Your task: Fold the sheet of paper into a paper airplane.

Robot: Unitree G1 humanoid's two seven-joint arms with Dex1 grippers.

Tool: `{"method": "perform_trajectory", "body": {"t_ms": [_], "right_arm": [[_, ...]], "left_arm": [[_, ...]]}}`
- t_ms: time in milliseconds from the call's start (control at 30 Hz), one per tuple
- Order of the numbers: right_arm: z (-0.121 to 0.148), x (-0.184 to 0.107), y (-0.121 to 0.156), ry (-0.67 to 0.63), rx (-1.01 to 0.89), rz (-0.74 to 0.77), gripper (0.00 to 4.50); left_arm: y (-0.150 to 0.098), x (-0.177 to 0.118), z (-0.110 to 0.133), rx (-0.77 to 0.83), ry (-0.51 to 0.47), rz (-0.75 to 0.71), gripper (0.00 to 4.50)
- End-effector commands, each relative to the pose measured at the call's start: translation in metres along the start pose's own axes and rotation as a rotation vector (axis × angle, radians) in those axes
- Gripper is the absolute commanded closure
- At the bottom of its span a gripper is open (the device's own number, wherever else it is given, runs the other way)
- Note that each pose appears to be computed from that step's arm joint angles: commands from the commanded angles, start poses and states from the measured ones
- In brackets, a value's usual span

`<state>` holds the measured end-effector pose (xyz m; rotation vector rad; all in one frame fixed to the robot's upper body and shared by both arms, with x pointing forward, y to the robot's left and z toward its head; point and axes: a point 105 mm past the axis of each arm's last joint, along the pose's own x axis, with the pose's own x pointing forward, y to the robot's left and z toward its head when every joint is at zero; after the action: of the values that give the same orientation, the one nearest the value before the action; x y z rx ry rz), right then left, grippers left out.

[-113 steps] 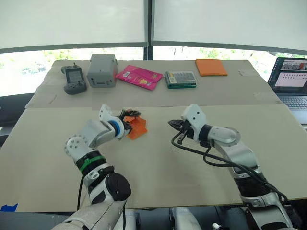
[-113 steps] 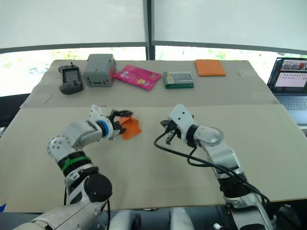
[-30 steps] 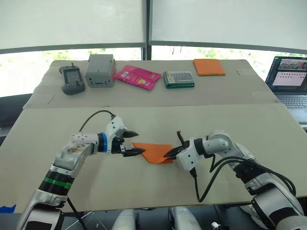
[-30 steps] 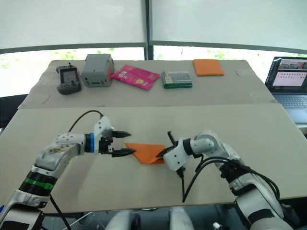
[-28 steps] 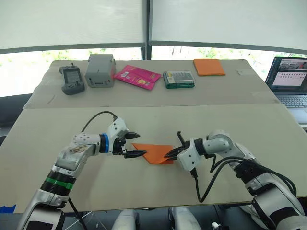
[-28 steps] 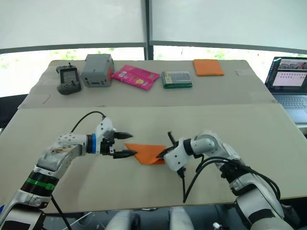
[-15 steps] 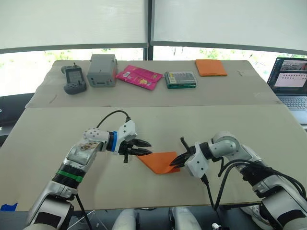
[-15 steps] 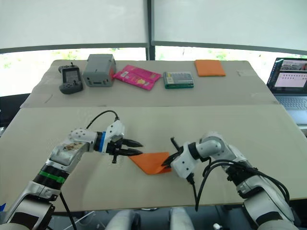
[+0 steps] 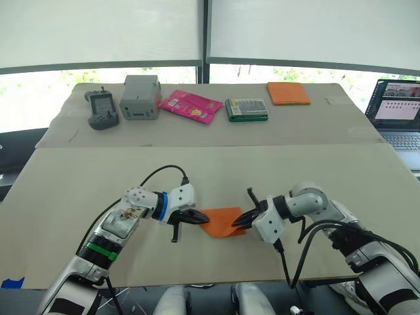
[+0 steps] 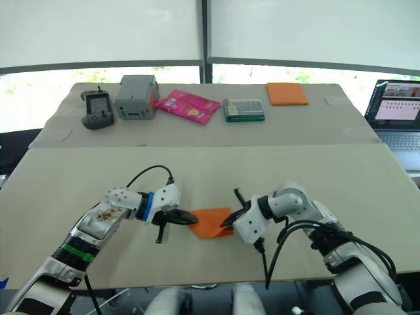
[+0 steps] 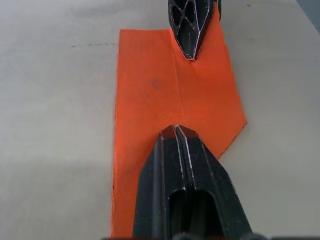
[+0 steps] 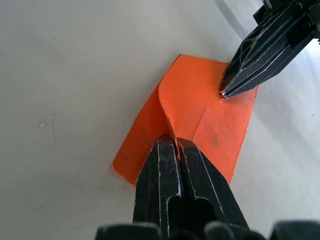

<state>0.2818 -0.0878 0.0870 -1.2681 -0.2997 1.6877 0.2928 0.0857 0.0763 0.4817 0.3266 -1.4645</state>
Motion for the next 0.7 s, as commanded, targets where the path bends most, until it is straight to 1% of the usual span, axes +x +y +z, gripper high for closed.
{"method": "perform_trajectory", "body": {"t_ms": [33, 167, 267, 333, 433, 500, 700], "right_arm": [[0.006, -0.009, -0.006, -0.016, 0.007, -0.052, 4.5], [0.004, -0.01, 0.0, -0.029, 0.092, -0.098, 4.5], [0.0, -0.012, 0.003, -0.02, 0.19, -0.14, 4.5], [0.005, -0.013, 0.0, -0.058, 0.246, -0.186, 4.5], [0.007, -0.015, 0.002, -0.04, 0.28, -0.223, 3.59], [0.007, -0.018, 0.006, -0.024, 0.312, -0.254, 2.88], [0.009, -0.023, 0.011, -0.009, 0.387, -0.318, 2.88]], "left_arm": [[-0.001, 0.002, -0.008, -0.003, 0.03, 0.008, 4.48], [0.005, -0.002, -0.008, -0.023, 0.017, 0.026, 4.48], [0.001, -0.001, -0.015, -0.02, 0.037, 0.017, 4.48], [-0.004, 0.001, -0.018, -0.029, 0.034, 0.003, 4.48], [-0.005, 0.002, -0.017, -0.059, 0.009, 0.016, 4.5], [-0.004, 0.002, -0.017, -0.07, 0.0, 0.024, 4.5], [0.005, -0.004, -0.02, -0.067, 0.014, 0.037, 4.5]]}}
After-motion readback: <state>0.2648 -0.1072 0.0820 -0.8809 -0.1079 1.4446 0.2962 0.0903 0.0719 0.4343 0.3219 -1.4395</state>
